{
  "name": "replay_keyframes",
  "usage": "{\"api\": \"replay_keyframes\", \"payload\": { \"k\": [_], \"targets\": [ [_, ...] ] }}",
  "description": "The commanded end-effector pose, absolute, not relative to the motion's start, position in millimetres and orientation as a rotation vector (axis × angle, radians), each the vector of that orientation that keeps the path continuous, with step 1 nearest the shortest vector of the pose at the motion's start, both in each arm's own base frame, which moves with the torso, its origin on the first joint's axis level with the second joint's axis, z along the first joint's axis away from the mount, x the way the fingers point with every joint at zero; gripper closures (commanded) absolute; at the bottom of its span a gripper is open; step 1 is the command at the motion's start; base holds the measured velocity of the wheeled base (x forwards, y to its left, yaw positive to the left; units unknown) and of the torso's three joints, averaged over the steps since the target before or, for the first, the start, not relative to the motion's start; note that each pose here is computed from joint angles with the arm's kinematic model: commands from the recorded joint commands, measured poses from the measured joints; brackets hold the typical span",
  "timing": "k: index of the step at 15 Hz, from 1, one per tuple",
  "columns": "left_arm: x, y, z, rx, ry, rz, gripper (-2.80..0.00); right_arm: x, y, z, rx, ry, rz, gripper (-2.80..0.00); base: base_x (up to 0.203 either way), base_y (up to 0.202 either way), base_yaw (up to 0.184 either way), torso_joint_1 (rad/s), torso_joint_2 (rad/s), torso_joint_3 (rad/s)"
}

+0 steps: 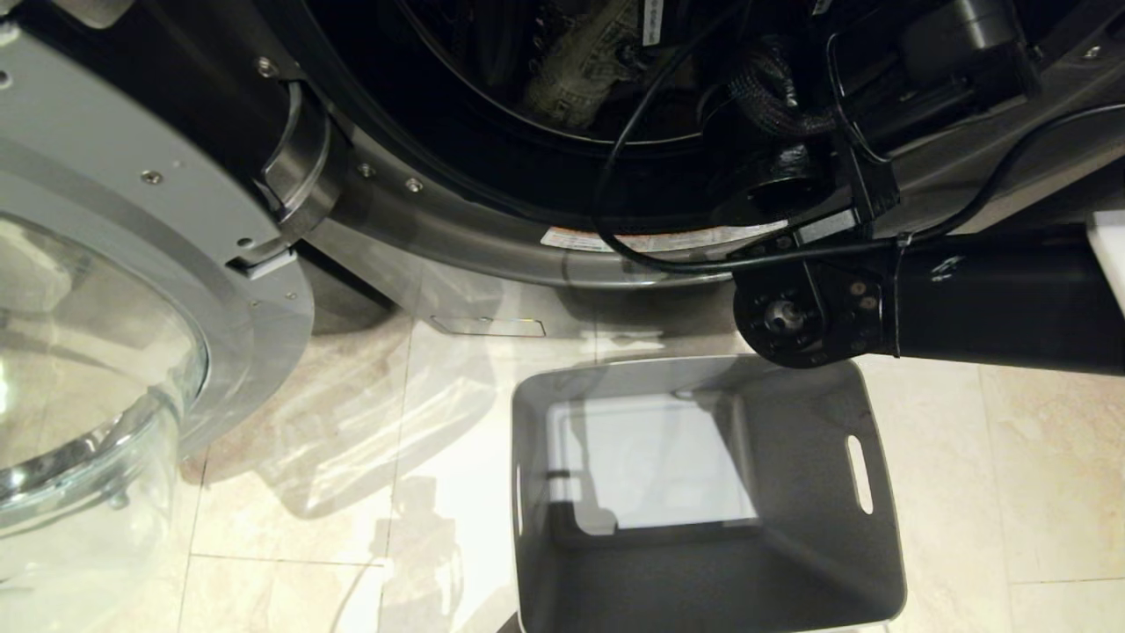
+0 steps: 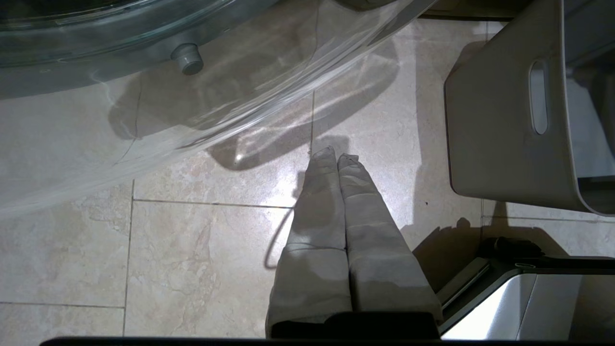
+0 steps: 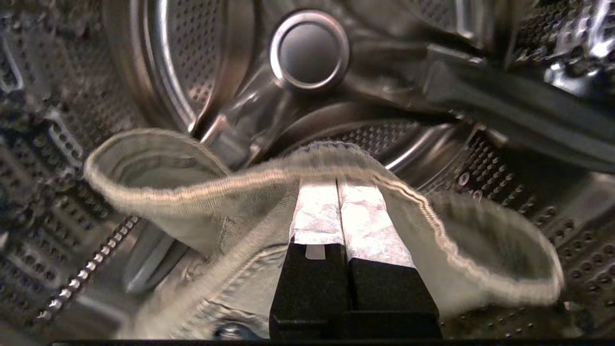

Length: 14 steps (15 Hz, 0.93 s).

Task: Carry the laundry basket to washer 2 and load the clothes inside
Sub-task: Place the clothes into the washing machine

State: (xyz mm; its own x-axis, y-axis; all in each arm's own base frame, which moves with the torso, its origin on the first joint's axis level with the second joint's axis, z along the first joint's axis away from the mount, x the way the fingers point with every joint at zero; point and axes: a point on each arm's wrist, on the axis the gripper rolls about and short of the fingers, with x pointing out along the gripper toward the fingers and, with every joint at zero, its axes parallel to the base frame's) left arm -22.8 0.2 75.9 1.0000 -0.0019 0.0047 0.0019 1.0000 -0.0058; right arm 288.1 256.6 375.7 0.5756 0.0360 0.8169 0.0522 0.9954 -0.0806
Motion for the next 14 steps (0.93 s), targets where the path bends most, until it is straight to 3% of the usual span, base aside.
{"api": "replay_keyframes", "payload": {
  "k": [1,5,9,12,14],
  "targets": [
    [-23,0,76,-0.006,-0.005,-0.002,0.0,282,254,379,-0.09,-0.955,-0.008,0.0,0.0,0.0,0.0,0.0,0.0,0.0],
    [-23,0,76,-0.006,-0.005,-0.002,0.0,288,252,339,-0.095,-0.732,-0.012,0.0,0.0,0.0,0.0,0.0,0.0,0.0],
    [-23,0,76,-0.006,-0.005,-0.002,0.0,294,240,363,-0.007,-0.697,-0.091,0.0,0.0,0.0,0.0,0.0,0.0,0.0],
    [-23,0,76,-0.006,-0.005,-0.002,0.0,292,232,391,0.073,-0.817,-0.146,0.0,0.0,0.0,0.0,0.0,0.0,0.0],
    [-23,0,76,-0.006,-0.005,-0.002,0.0,291,237,384,0.02,-0.926,-0.116,0.0,0.0,0.0,0.0,0.0,0.0,0.0]
  ]
}}
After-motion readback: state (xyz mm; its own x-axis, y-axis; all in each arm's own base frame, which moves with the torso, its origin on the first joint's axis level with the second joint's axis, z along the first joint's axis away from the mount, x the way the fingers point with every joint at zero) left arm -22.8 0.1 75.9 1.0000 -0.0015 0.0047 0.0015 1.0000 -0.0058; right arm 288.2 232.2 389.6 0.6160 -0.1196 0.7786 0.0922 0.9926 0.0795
